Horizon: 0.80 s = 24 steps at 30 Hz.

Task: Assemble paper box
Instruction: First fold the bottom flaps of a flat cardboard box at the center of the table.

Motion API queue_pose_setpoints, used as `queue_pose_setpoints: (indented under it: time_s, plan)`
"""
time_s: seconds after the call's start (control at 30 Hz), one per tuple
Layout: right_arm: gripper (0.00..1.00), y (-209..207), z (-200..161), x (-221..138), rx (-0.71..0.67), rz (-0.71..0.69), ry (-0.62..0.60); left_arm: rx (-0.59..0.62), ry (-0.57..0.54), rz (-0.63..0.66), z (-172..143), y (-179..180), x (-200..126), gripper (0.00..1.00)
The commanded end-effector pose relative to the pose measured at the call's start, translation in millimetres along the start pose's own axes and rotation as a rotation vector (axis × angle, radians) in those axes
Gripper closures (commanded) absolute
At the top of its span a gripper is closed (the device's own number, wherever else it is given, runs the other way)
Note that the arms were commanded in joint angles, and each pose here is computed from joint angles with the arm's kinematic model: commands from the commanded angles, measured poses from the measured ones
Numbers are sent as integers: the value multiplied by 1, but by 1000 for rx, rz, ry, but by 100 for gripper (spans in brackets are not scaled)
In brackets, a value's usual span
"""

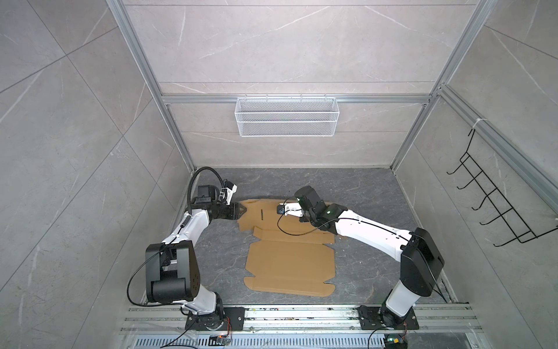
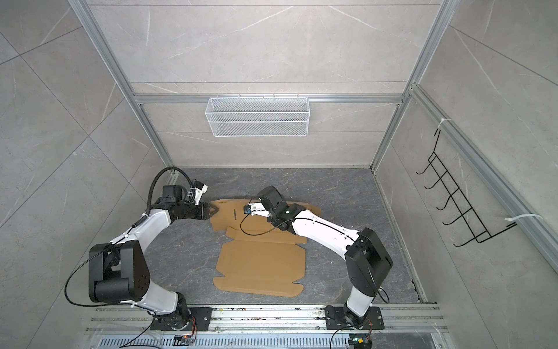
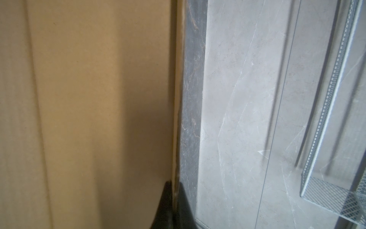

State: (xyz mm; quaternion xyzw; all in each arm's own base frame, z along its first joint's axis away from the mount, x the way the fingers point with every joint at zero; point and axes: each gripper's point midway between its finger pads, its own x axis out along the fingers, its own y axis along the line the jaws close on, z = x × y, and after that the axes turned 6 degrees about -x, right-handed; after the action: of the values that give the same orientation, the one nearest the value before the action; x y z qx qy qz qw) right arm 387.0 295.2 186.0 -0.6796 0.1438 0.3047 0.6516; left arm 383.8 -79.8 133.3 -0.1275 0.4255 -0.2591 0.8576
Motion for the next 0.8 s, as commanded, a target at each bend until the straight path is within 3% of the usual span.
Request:
queue_pose_setpoints:
  time_s: [0.0,0.4,0.6,0.77]
  plan:
    - [100,-12,3,-9,7,-25,-28,52,-38,-52,15,-5,2,51]
    - [100,-18,1,-6,45,-37,11,54,-48,-45,20,-11,-2,81]
    - [100,-22,-4,-8,62,-56,35,74,-79,-44,30,-26,-8,90]
    - [100,-18,-4,-7,64,-52,53,158,-105,-33,35,-51,-12,94]
